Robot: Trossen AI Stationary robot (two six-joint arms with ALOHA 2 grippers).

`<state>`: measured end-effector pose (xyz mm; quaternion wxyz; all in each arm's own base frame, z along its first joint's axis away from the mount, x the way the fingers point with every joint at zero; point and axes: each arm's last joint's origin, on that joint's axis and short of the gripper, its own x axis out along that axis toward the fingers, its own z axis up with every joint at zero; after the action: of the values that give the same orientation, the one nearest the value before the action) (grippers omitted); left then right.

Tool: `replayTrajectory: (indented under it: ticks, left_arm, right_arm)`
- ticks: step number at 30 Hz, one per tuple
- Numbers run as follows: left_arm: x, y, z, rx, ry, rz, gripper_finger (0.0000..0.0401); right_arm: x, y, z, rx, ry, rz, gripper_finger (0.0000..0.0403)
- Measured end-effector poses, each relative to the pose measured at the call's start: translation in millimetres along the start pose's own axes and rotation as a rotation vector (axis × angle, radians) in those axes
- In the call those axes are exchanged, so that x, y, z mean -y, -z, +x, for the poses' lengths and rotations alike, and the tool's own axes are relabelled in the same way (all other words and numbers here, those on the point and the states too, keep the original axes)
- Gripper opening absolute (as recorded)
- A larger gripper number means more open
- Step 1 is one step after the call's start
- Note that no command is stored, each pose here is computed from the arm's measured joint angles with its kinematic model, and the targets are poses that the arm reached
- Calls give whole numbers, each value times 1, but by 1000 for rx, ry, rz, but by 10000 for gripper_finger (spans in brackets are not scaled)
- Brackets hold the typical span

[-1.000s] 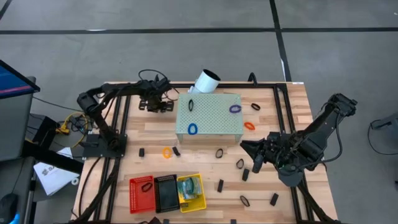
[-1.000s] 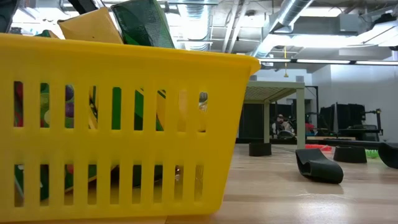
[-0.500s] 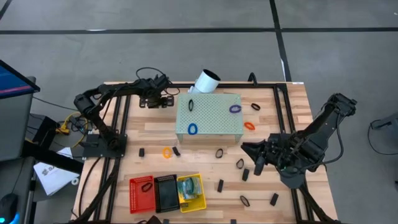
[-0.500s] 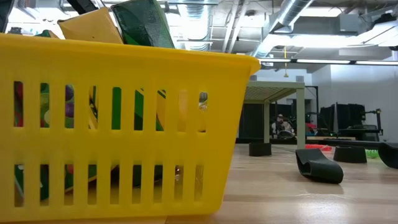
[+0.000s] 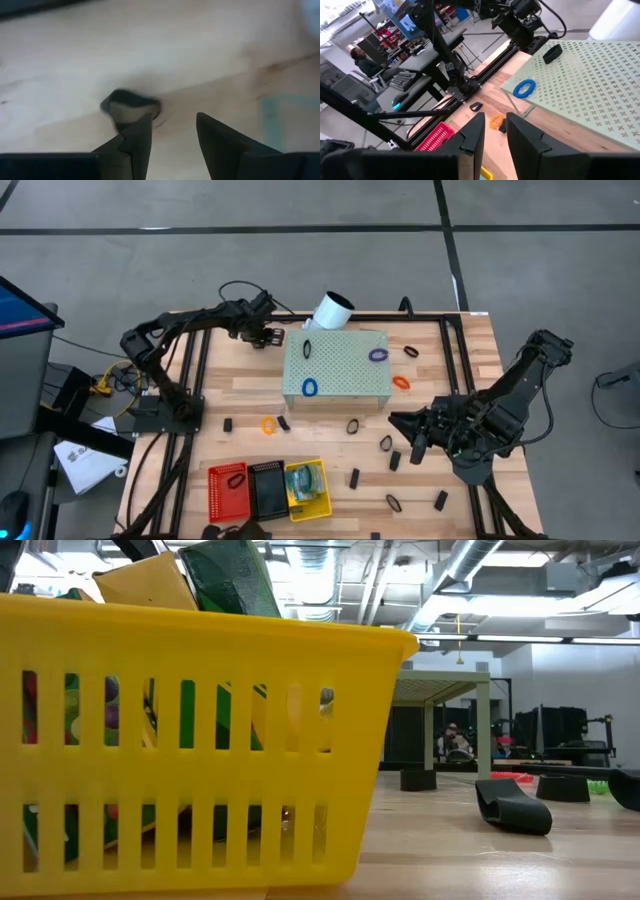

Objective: Pick & Place Office Desk Supplies
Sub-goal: Put the black rubber band into the red bin

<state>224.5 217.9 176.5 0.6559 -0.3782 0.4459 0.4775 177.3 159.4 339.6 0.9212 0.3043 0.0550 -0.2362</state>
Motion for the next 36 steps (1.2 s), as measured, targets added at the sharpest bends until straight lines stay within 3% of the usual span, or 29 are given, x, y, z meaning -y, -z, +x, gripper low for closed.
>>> replayTrajectory:
  ticks: [6,11,20,25,28,33,36]
  left_arm:
    - [-3,4,15,-66,-73,49,147]
    - [-4,-1,15,-24,-67,68,147]
    - [-4,7,39,-139,-103,163,147]
    - [-2,7,41,-126,-116,171,141]
    - [-2,6,39,-110,-119,175,112]
    - [-4,2,27,-59,-124,212,16]
    - [-4,2,13,-34,-109,225,5]
  right_arm:
    - [-1,0,0,-6,-5,9,77]
    - [-1,0,0,-6,-5,39,77]
    - [0,0,1,-1,-1,52,77]
    - [-1,-1,1,9,-3,72,77]
    - [-2,-1,1,12,-4,76,77]
    - [-2,-2,1,31,0,83,77]
    - [-2,-2,1,42,1,87,77]
